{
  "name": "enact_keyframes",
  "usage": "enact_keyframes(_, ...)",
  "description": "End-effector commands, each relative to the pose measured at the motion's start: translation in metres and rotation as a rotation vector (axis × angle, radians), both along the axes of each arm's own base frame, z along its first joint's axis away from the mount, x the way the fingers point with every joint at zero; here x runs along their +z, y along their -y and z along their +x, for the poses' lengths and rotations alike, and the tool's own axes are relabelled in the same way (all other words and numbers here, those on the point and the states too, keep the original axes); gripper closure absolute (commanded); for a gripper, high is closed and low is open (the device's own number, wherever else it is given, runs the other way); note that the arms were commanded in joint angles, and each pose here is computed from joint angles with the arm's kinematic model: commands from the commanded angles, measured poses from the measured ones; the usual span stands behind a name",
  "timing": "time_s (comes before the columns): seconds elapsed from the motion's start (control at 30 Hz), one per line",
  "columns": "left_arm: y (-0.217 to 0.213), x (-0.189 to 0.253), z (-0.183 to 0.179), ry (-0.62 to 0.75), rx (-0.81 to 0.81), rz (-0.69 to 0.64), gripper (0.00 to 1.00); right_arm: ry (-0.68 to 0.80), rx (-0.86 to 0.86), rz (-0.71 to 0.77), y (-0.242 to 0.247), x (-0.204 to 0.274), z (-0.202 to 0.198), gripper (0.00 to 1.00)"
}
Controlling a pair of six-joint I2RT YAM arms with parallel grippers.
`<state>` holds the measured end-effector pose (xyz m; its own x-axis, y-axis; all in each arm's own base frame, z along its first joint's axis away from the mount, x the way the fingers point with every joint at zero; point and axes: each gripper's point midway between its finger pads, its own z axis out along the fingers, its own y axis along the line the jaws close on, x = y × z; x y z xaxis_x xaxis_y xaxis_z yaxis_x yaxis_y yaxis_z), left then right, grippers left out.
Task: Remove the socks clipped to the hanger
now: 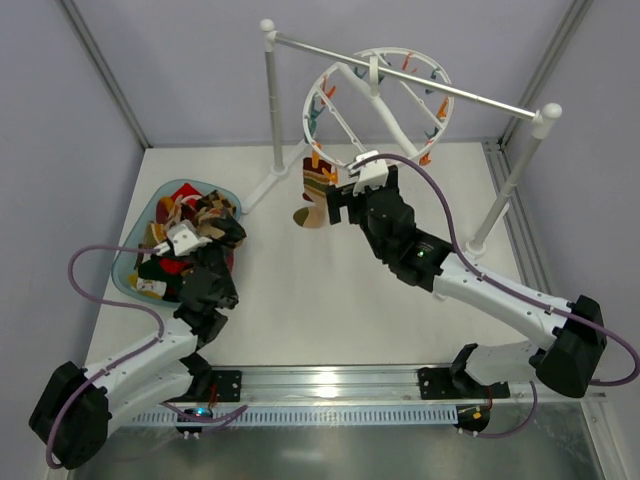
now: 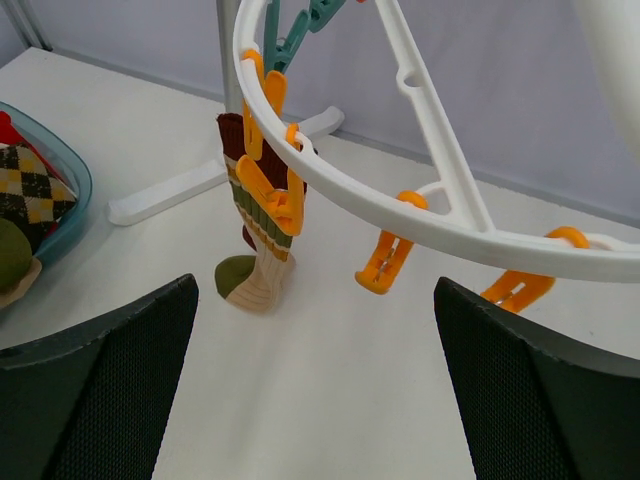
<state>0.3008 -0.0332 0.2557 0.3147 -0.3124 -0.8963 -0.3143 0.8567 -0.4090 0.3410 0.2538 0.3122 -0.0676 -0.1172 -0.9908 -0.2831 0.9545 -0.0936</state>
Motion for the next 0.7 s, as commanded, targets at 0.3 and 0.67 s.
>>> enact_keyframes(0.3, 0.144, 0.021, 0.047, 0.063, -0.426, 0.359, 0.0, 0.116, 0.078, 0.146, 0.028, 0.045, -0.037, 0.0)
enact_keyframes(0.67, 0.206, -0.018, 0.11, 0.089, -0.658, 0.325, 0.0, 0.165, 0.08, 0.195, 0.06, 0.051, -0.064, 0.0)
